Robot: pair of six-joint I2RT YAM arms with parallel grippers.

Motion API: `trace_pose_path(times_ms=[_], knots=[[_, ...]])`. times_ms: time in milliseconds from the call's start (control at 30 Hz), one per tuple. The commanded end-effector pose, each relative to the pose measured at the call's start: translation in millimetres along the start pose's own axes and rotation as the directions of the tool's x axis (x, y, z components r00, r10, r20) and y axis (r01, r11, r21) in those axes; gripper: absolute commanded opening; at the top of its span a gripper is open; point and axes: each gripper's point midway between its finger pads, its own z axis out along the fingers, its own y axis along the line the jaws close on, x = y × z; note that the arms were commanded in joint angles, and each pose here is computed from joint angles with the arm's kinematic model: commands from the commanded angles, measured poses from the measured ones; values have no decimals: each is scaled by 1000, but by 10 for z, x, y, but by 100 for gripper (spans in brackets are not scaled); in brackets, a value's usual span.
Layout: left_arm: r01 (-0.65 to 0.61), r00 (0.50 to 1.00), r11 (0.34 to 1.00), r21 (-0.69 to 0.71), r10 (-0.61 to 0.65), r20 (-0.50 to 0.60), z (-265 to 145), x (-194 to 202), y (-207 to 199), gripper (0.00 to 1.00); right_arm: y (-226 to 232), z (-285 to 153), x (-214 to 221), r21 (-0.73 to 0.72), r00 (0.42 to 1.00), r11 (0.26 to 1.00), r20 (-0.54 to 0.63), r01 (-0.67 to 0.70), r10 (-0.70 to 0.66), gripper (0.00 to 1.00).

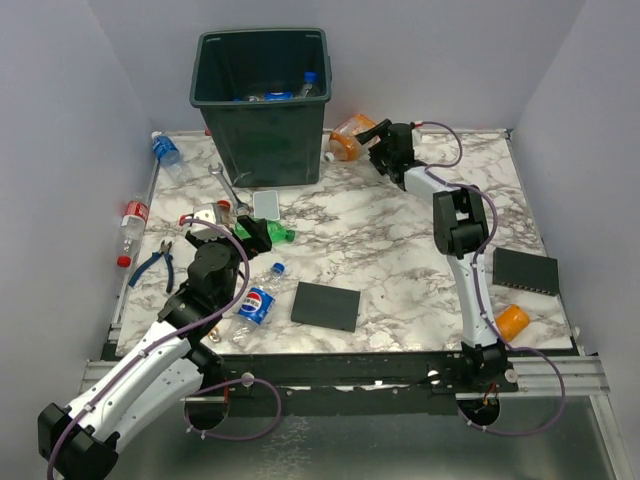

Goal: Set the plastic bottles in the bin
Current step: Move the plastic bottle to the center of the board.

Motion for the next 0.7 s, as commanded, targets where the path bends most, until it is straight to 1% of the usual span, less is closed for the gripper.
trace_pose_path(times_ms=[0, 33, 167, 400, 467, 567, 667], knots=[[-28, 1000, 999, -40, 29, 9, 15, 6, 79, 99, -185, 207, -17, 35, 998, 997, 24, -67, 66, 96], [-31, 999, 999, -42, 31, 6, 20, 18, 83, 99, -199, 237, -3, 33, 997, 997, 21, -76, 76, 95], [-38, 999, 998, -42, 38, -2, 33, 34, 77, 99, -226, 316, 78, 14, 994, 994, -4, -110, 110, 82], [-37, 999, 999, -38, 37, -7, 41, 42, 65, 99, -377, 213, 175, 21, 990, 989, -10, -144, 144, 45], [-35, 999, 999, -32, 35, -8, 38, 44, 53, 99, -366, 128, 166, 18, 989, 989, -9, -148, 148, 37], [-27, 1000, 999, -28, 27, -6, 32, 34, 44, 99, -341, -74, 152, 3, 985, 985, -1, -172, 172, 31], [-18, 1000, 1000, -20, 18, -5, 29, 23, 25, 99, -299, -418, 100, -23, 978, 978, 23, -208, 208, 29]])
